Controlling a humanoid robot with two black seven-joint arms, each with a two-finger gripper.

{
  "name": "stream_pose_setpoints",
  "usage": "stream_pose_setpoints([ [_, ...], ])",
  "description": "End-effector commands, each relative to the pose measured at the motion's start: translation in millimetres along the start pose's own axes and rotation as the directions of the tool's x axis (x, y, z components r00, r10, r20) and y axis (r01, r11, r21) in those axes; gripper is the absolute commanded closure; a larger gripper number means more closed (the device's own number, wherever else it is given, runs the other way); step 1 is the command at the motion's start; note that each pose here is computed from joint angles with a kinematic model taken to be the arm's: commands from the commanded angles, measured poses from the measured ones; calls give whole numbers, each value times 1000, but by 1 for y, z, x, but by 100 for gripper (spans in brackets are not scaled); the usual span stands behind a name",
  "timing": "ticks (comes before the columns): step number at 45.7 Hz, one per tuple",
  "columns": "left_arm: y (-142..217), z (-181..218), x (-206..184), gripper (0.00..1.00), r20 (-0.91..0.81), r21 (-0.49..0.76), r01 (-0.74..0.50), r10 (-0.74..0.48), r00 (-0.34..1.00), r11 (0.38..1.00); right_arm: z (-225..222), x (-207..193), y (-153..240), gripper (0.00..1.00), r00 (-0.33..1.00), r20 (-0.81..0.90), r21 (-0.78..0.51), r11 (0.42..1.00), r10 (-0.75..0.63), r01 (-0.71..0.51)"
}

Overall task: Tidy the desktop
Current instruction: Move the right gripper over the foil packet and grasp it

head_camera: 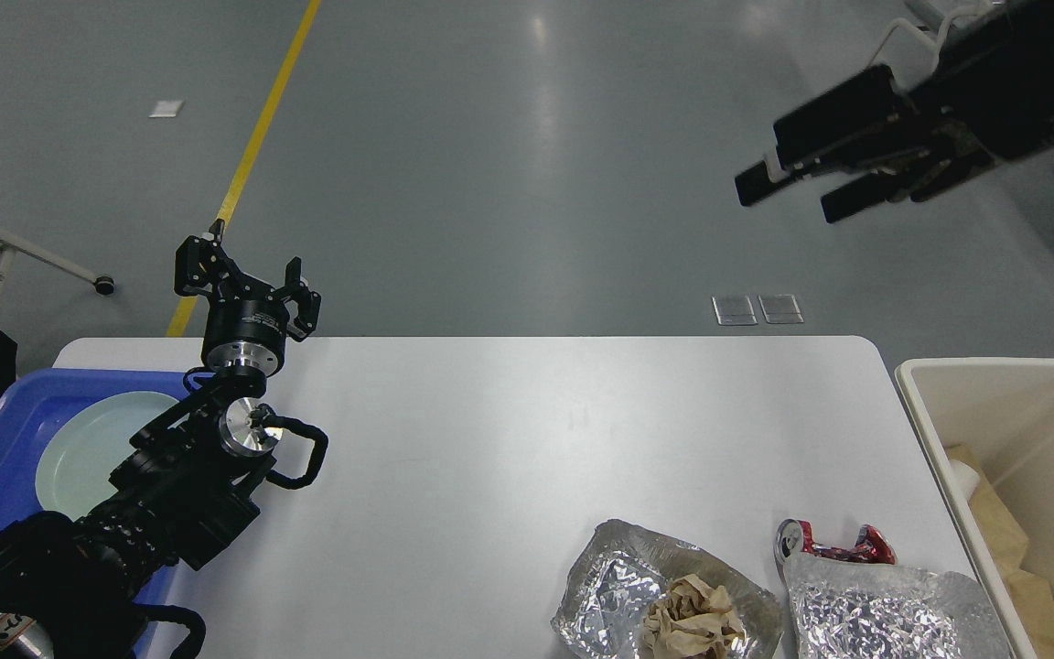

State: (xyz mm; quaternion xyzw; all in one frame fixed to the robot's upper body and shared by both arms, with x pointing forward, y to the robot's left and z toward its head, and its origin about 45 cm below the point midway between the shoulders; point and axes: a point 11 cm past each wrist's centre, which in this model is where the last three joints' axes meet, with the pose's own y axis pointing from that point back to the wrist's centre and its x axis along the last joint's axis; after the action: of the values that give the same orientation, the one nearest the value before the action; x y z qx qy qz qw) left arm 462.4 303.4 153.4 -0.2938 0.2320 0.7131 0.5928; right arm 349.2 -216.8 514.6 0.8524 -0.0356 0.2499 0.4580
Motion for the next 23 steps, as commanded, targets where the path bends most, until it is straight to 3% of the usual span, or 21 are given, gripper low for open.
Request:
stream_pose_setpoints([
  [1, 0, 0, 0, 0, 1, 1, 1, -1, 1000, 1000, -29, 7, 9, 0, 998, -48, 74, 997, 40, -36],
  [6, 0, 0, 0, 0, 1, 1, 1, -1, 1000, 1000, -18, 3, -1, 0, 999, -34, 51, 999, 10, -8],
  [19, 0, 0, 0, 0, 1, 1, 1, -1, 1000, 1000, 71, -49, -82, 0, 967, 21, -127, 959, -252, 253],
  [23, 0, 0, 0, 0, 1, 1, 1, -1, 1000, 1000, 97, -64, -114, 0, 965, -18, -186, 949, -262, 254],
])
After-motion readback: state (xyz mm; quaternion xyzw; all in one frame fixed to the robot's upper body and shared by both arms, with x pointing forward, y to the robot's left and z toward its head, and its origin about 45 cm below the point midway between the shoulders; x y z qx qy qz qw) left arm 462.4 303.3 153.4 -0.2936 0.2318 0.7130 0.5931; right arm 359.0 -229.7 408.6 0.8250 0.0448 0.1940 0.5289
